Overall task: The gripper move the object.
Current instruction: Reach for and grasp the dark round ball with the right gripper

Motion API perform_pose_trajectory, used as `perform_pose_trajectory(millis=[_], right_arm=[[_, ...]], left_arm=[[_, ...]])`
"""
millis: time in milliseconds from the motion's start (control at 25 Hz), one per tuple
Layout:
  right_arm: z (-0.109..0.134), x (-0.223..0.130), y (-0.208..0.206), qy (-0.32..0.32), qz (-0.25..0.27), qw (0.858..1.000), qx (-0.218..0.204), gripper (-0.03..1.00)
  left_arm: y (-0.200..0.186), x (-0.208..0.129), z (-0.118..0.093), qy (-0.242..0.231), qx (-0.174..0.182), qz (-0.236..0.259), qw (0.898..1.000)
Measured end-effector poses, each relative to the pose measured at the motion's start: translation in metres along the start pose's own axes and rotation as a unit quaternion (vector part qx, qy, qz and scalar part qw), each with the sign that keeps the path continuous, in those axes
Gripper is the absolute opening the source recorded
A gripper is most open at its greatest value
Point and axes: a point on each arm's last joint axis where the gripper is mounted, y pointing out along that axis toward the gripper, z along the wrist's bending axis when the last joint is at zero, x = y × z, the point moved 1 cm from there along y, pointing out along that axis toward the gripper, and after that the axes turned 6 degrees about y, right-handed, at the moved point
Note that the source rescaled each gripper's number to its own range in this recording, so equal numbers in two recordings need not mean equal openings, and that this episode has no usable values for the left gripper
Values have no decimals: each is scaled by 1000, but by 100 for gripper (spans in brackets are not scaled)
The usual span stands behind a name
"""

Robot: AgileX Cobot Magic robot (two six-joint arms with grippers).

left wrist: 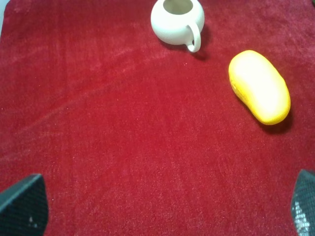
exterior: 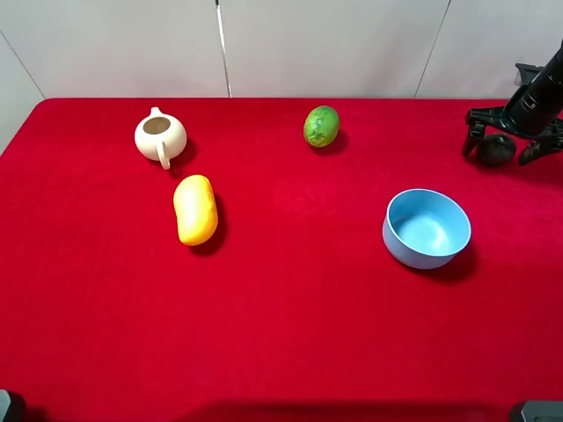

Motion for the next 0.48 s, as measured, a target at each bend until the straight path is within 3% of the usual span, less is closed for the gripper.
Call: perform_pose_trajectory(millis=[40, 120, 200, 280, 320, 480], right_arm=[[0, 0, 0, 0, 0, 1000, 0, 99], [0, 0, 1, 0, 1, 1000, 0, 78], [0, 0, 2, 0, 2, 1000, 0, 38], [0, 0, 2, 0, 2, 1000, 0, 5], [0, 0, 2, 0, 2, 1000, 0, 0], [0, -1, 2, 0, 3, 1000, 0, 0]], left_arm=[[0, 0, 0, 0, 0, 0, 1000], [0, 0, 0, 0, 0, 0, 1000], [0, 0, 0, 0, 0, 0, 1000], [0, 0, 0, 0, 0, 0, 1000], [0, 0, 0, 0, 0, 0, 1000], [0, 0, 0, 0, 0, 0, 1000]])
